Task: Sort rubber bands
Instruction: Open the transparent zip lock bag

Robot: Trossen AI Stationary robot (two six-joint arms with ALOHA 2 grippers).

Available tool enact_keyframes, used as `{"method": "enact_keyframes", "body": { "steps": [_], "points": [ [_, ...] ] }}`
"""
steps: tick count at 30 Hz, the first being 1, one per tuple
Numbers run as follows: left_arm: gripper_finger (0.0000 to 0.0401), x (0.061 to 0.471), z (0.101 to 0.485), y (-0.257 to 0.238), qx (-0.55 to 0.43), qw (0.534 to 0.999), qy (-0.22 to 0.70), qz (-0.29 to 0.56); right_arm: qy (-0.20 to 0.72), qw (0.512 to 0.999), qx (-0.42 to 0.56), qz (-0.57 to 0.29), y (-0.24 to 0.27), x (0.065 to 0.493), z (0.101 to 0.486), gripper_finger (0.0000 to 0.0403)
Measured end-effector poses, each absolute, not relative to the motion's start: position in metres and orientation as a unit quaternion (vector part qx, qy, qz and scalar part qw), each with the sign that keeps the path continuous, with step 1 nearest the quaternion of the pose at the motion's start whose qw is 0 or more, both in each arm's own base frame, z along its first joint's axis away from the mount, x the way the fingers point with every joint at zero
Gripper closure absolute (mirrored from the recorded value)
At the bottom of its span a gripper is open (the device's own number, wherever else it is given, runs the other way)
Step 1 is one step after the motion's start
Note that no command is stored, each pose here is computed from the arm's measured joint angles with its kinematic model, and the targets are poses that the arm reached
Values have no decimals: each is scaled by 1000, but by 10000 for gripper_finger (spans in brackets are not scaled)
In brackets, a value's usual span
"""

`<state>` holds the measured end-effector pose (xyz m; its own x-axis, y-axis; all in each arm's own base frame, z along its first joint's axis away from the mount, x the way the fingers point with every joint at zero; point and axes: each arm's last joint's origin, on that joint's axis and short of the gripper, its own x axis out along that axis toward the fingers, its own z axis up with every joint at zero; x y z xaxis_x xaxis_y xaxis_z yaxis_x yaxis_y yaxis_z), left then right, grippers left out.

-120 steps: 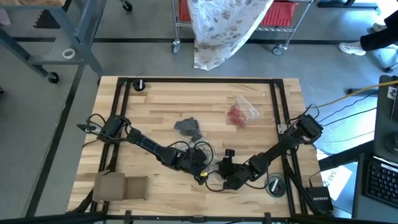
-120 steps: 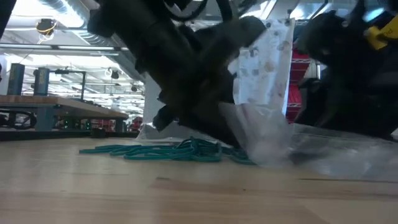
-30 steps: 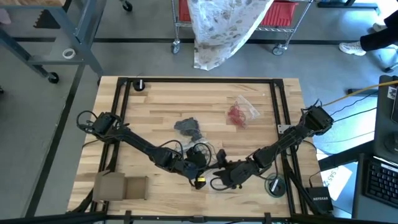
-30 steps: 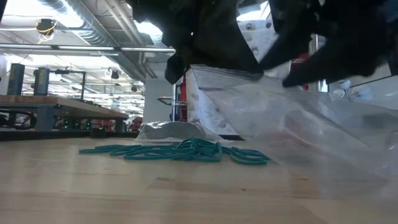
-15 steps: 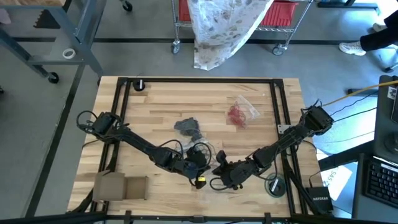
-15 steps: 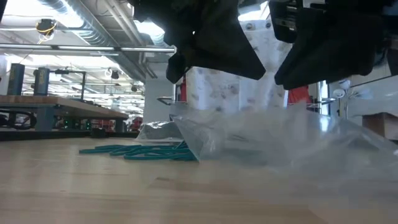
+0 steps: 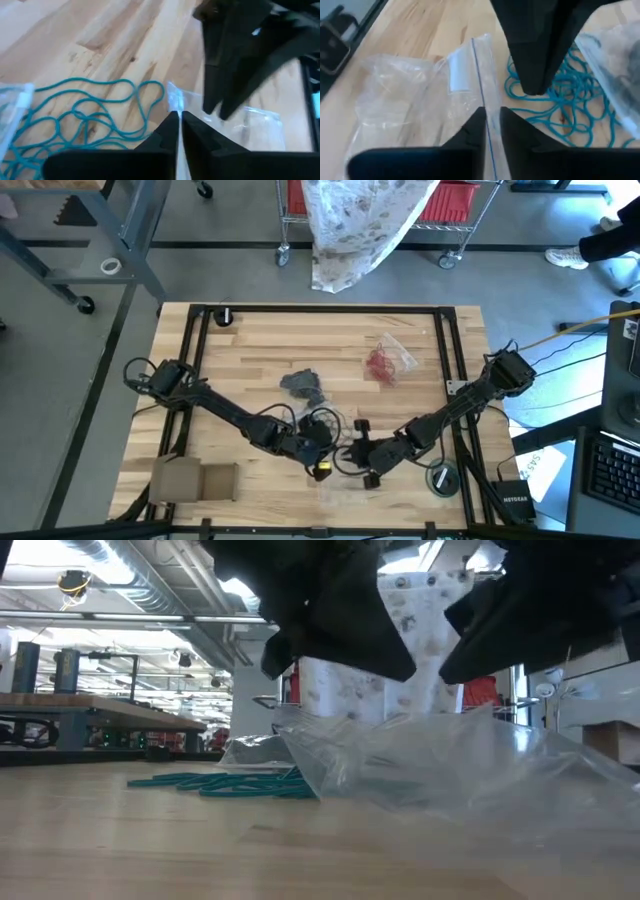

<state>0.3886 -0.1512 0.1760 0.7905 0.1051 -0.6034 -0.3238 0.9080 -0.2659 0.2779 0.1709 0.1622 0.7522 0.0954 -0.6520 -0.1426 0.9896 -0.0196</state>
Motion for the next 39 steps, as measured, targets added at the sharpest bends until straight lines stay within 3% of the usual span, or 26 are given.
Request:
{"method": "enact_keyframes", "body": {
  "steps": [8,18,23,29,39],
  "points": [
    [293,390,172,-139,-194,914,338,112,361,931,-16,58,170,276,152,256],
    [262,382,159,-132,-221,892,372,130,425,885,98,161,186,274,134,249],
    [262,383,158,-133,-229,896,361,123,406,898,57,157,193,272,132,249],
    [262,387,166,-148,-260,904,335,52,466,869,-6,166,190,265,111,249],
    [262,385,125,-172,-289,882,368,53,520,812,-256,72,143,253,135,249]
  ]
}}
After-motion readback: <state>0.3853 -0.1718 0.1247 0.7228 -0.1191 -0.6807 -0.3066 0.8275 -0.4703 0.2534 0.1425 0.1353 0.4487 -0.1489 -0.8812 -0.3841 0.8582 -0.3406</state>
